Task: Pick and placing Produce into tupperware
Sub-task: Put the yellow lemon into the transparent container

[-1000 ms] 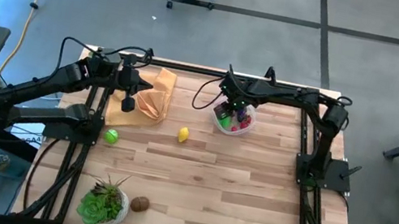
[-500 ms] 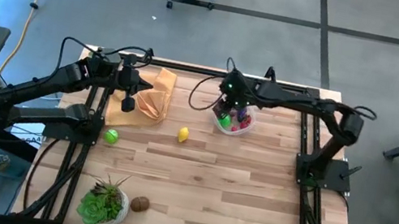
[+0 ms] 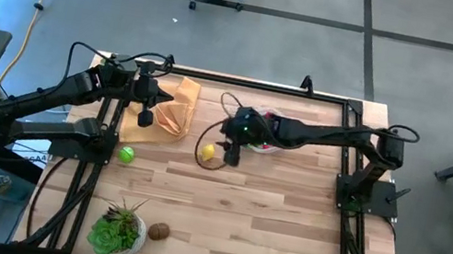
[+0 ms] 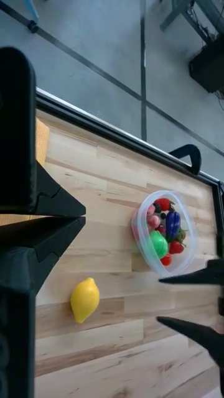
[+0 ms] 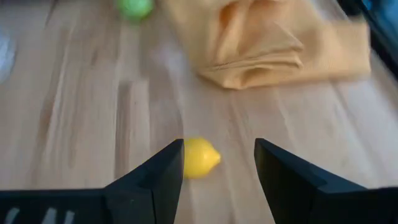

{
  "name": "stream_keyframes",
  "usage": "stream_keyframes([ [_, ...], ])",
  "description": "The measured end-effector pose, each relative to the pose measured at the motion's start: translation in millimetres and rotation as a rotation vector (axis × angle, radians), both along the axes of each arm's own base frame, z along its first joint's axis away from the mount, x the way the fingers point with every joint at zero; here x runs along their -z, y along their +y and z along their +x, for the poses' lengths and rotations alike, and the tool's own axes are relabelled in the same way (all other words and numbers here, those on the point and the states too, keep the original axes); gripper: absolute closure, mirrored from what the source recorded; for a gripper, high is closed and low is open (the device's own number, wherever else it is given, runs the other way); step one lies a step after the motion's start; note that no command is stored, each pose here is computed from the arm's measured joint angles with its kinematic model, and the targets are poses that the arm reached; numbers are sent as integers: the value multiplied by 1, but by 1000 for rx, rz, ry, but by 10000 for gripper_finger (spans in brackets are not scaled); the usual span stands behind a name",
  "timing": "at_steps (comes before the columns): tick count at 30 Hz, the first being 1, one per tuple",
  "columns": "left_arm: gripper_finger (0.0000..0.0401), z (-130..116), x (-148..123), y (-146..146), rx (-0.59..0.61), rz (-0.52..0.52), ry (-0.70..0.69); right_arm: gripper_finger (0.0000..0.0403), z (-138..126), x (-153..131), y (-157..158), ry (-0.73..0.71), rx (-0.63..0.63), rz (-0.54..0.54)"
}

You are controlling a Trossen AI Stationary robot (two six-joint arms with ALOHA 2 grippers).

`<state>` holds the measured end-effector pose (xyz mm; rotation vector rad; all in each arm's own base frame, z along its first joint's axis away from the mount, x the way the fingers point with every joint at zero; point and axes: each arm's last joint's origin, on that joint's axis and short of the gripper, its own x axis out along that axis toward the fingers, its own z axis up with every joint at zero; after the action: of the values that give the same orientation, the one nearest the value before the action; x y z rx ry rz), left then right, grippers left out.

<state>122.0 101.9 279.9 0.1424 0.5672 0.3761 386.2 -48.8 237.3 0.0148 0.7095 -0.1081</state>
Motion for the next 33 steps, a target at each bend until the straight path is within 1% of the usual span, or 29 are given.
stream_keyframes([
  [1, 398, 0, 0, 0, 0, 0, 0, 214, 2, 2, -1, -15, 79, 66],
  [3, 398, 0, 0, 0, 0, 0, 0, 214, 5, 6, -5, -53, 262, 242],
  [5, 398, 0, 0, 0, 0, 0, 0, 214, 8, 10, -7, -88, 398, 407],
  [7, 398, 0, 0, 0, 0, 0, 0, 214, 11, 13, -7, -106, 454, 526],
  [9, 398, 0, 0, 0, 0, 0, 0, 214, 13, 15, -5, -87, 469, 601],
  [14, 398, 0, 0, 0, 0, 0, 0, 214, 24, 14, -6, 28, 550, 656],
  [15, 398, 0, 0, 0, 0, 0, 0, 214, 28, 10, -7, 49, 562, 652],
  [19, 398, 0, 0, 0, 0, 0, 0, 214, 44, -5, -4, 136, 603, 578],
  [23, 398, 0, 0, 0, 0, 0, 0, 214, 62, -12, -3, 263, 657, 566],
  [27, 398, 0, 0, 0, 0, 0, 0, 214, 80, -5, -4, 387, 720, 547],
  [31, 398, 0, 0, 0, 0, 0, 0, 214, 97, 2, -3, 425, 735, 547],
  [33, 398, 0, 0, 0, 0, 0, 0, 214, 104, 6, -4, 424, 761, 565],
])
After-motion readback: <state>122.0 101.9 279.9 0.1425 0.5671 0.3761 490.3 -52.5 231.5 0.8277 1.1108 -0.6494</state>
